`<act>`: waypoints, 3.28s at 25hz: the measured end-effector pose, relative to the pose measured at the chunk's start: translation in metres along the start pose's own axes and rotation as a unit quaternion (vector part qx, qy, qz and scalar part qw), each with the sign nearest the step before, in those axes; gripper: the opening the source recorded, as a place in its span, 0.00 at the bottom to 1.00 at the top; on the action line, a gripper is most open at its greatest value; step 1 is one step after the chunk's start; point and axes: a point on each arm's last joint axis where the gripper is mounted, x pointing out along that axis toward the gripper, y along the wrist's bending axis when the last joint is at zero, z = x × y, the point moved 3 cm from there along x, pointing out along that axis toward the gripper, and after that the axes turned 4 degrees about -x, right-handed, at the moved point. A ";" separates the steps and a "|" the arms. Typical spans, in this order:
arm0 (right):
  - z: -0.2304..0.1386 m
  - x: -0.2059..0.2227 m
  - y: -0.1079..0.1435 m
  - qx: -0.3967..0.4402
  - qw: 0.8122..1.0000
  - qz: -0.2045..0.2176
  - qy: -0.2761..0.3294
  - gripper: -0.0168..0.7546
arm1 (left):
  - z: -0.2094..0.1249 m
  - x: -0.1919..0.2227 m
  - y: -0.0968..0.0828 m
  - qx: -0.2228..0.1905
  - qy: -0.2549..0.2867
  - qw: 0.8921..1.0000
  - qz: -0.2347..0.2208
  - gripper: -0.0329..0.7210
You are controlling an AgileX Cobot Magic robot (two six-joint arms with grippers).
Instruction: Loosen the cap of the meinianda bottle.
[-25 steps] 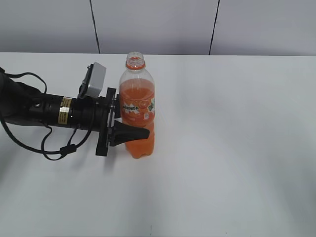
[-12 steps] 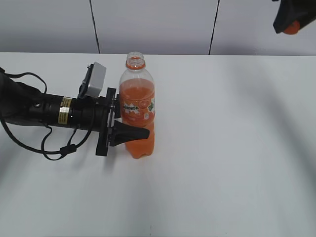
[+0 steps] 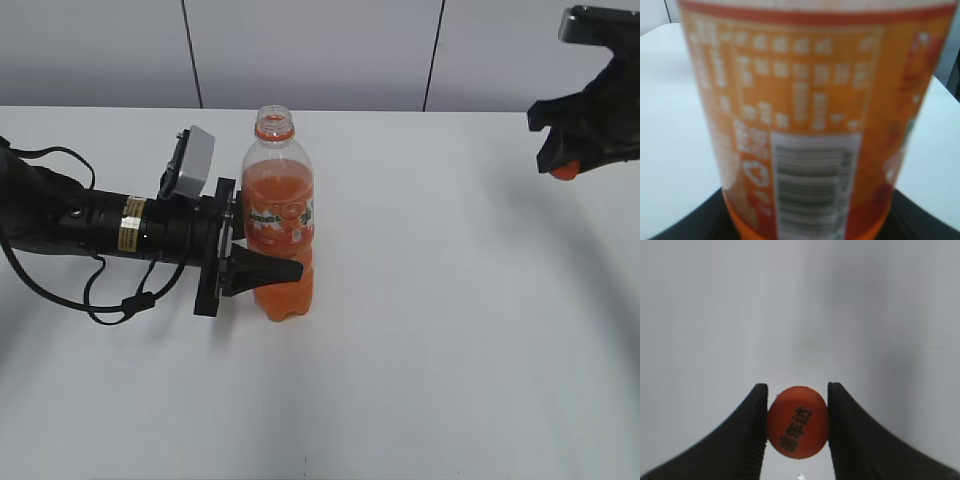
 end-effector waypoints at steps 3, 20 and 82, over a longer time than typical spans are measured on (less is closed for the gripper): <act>-0.018 0.024 -0.005 0.006 1.000 -0.011 -0.009 0.37 | 0.000 0.000 0.000 0.000 0.000 1.000 0.000 0.56; -0.053 0.102 -0.016 0.035 0.999 -0.026 0.010 0.37 | 0.000 0.000 0.000 0.000 0.000 1.000 0.000 0.56; -0.014 0.020 -0.007 -0.004 0.995 -0.023 -0.092 0.78 | -0.015 -0.112 0.021 -0.015 0.098 0.993 0.061 0.69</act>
